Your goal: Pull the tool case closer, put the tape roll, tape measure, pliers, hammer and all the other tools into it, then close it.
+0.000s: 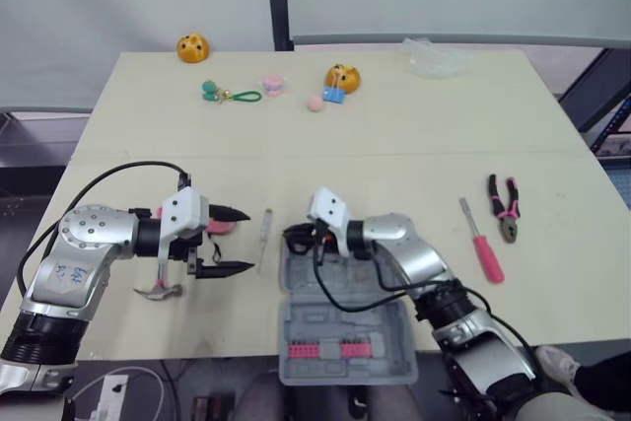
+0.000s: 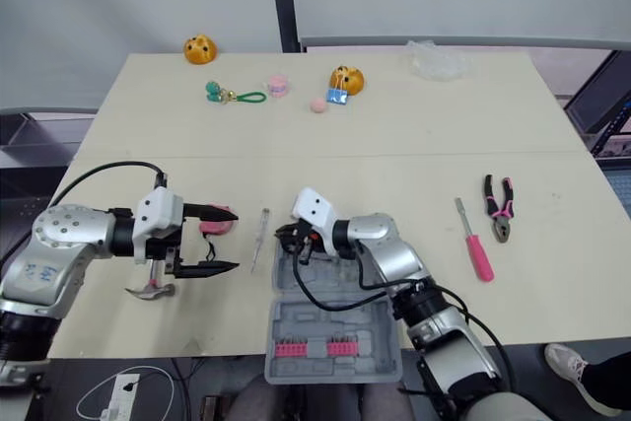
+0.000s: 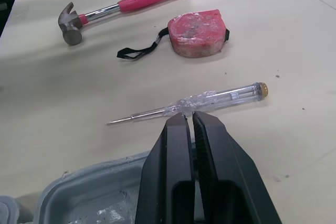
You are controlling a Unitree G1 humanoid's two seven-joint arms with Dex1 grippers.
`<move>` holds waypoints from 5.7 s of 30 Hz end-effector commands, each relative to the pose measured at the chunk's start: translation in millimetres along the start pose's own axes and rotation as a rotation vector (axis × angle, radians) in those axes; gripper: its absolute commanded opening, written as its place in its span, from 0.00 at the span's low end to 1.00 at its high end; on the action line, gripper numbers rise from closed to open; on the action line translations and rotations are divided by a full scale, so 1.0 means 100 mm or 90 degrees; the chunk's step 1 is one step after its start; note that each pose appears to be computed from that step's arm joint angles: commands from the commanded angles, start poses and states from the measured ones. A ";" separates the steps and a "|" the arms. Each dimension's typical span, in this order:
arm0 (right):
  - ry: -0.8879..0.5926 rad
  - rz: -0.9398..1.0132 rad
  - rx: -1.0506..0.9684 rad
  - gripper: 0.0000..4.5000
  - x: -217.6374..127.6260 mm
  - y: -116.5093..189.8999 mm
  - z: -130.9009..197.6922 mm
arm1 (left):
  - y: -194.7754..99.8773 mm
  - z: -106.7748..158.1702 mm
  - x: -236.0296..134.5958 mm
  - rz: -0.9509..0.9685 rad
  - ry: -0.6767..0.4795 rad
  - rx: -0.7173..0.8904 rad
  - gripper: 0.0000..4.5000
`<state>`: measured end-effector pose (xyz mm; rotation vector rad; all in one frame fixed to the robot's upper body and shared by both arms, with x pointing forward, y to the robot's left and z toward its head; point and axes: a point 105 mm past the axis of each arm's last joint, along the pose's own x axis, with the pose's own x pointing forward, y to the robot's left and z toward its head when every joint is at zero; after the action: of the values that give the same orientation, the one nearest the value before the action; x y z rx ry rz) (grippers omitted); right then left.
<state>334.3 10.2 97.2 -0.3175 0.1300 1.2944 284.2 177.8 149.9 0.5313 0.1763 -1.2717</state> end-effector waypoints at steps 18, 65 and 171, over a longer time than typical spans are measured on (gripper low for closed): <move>-0.013 -0.019 -0.018 0.16 -0.01 -0.09 0.07 | 0.06 0.02 -0.03 0.012 0.004 0.025 1.00; 0.398 -0.752 0.189 0.99 -4.86 0.06 -0.77 | -0.35 -1.27 -2.16 0.567 0.139 -0.318 1.00; 0.042 0.077 0.004 1.00 -1.81 0.72 0.37 | -0.99 -0.86 -0.22 0.212 0.231 -0.308 0.13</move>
<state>216.2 -129.4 165.9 -0.3206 0.2375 1.3789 195.9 213.6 45.3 0.3257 0.6961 -0.7480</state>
